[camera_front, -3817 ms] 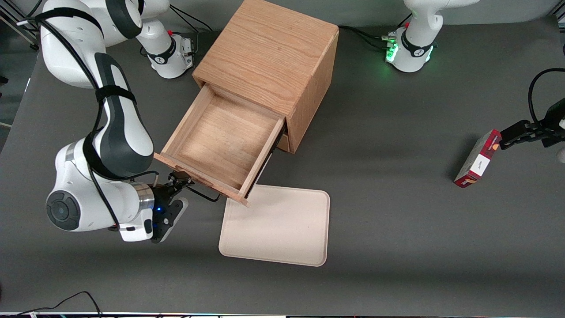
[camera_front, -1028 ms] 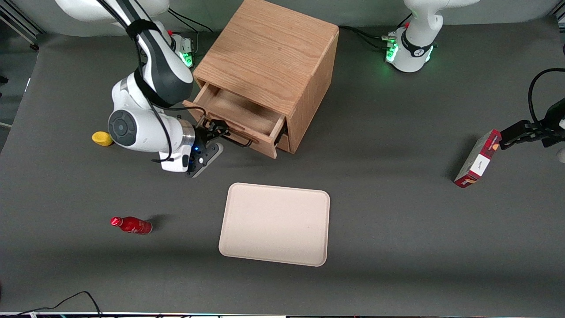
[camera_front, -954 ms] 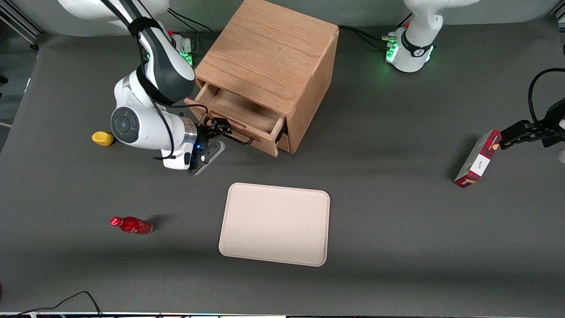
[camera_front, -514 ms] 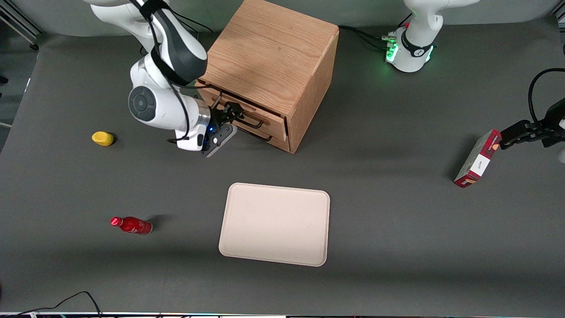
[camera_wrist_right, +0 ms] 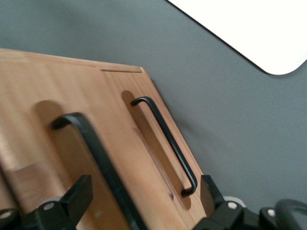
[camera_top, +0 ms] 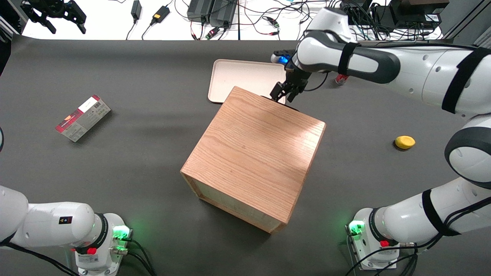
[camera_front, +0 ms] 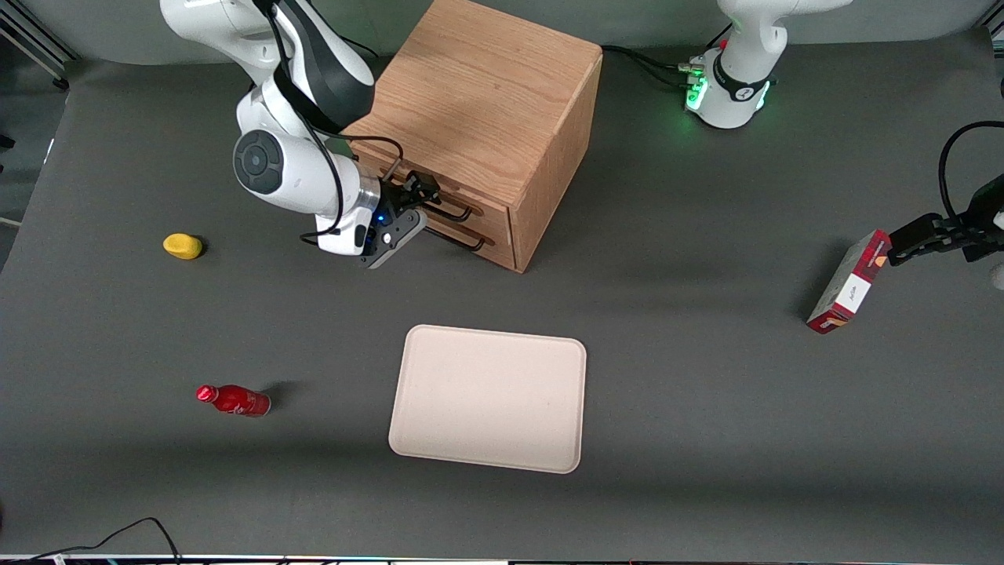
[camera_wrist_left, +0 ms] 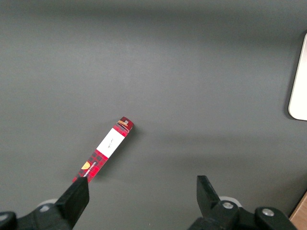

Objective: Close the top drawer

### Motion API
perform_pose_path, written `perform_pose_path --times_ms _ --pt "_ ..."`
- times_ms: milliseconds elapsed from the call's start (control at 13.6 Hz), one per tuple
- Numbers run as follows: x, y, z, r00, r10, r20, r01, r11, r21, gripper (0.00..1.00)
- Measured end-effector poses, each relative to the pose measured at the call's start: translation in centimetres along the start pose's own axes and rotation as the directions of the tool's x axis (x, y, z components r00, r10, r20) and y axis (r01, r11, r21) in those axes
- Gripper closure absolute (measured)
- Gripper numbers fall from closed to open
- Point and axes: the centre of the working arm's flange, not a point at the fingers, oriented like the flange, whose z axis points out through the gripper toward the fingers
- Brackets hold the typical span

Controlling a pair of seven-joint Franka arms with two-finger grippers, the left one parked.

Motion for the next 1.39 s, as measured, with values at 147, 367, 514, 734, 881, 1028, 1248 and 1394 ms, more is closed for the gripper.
perform_pose_path --times_ms 147,367,514,734,881,1028,1248,1394 --pt "0.1 -1.1 -4.9 0.999 -0.035 0.011 0.036 0.999 -0.024 0.0" --pt "-1.4 -4.1 -16.0 0.999 -0.002 -0.041 -0.005 0.988 -0.154 0.0" --pt "-4.3 -6.2 -23.0 0.983 0.136 -0.125 -0.164 0.955 -0.247 0.0" --pt "-10.8 -4.6 -32.2 0.903 0.309 -0.3 -0.407 0.838 -0.363 0.0" --pt "-15.8 -0.6 -36.0 0.829 0.438 -0.348 -0.547 0.765 -0.339 0.0" --pt "-19.1 4.5 -36.4 0.767 0.529 -0.364 -0.633 0.718 -0.29 0.0" --pt "-20.9 9.7 -32.1 0.726 0.57 -0.386 -0.675 0.696 -0.243 0.0" --pt "-20.5 9.7 -30.9 0.729 0.568 -0.382 -0.672 0.699 -0.243 0.0"
